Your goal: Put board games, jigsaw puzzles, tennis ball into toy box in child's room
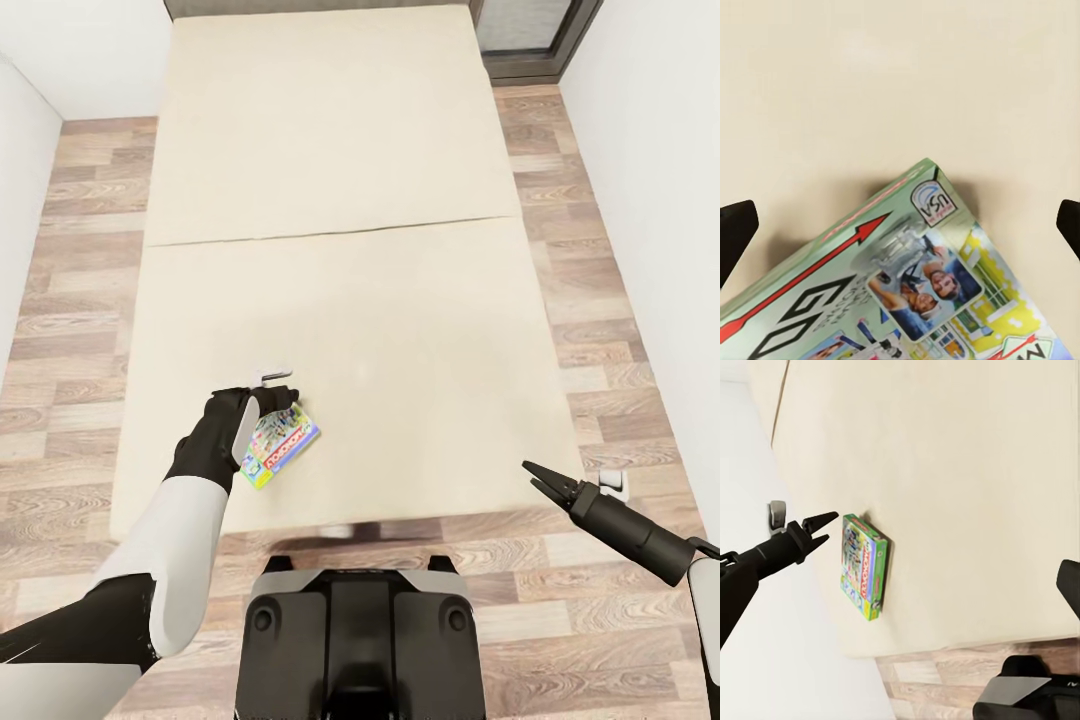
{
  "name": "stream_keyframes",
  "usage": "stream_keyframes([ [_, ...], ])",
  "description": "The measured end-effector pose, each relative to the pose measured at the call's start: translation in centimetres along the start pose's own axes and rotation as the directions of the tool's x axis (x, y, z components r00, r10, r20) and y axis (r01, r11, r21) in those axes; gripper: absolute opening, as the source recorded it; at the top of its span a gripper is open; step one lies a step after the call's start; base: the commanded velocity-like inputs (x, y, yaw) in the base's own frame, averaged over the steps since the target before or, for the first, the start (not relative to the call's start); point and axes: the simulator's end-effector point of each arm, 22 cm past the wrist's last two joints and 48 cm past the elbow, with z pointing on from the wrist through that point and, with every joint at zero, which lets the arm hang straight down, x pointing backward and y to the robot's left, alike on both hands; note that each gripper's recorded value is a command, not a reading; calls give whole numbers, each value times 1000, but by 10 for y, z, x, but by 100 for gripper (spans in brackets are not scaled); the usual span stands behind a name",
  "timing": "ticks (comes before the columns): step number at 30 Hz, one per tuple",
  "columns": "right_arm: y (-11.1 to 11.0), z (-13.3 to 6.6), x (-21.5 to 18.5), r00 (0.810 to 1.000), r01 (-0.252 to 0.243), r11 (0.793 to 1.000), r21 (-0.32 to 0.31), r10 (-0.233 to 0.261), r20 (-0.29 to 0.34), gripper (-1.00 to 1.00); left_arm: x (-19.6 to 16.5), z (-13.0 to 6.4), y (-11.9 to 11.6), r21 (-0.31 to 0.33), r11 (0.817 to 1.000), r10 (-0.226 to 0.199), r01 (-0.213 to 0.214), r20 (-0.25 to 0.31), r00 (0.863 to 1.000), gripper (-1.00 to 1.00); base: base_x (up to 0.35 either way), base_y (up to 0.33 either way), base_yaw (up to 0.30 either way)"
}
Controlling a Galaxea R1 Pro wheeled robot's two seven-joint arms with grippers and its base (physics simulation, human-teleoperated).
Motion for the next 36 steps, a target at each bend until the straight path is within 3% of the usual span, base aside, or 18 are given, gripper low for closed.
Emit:
stream_keyframes([
  [14,-9,3,5,1000,-12,1000,9,12,-10,100,13,11,3,-4,1000,-1,1,-22,1000,100,0,0,0],
  [19,11,1,5,1000,-13,996,-85,12,-10,100,16,12,3,-4,1000,-1,1,-26,1000,100,0,0,0],
  [20,23,-2,4,1000,-13,990,-141,13,-7,100,16,12,3,-4,1000,-1,1,-26,1000,100,0,0,0],
  [24,47,-14,-2,1000,-8,967,-255,12,14,100,16,13,3,-5,1000,-1,1,-27,1000,100,0,0,0],
  [29,47,-34,-7,998,-12,960,-281,27,50,100,16,13,3,-5,1000,-1,1,-26,1000,100,0,0,0],
  [36,44,-43,-9,997,-15,960,-280,35,65,100,16,13,3,-4,1000,-1,1,-26,1000,100,0,0,0],
])
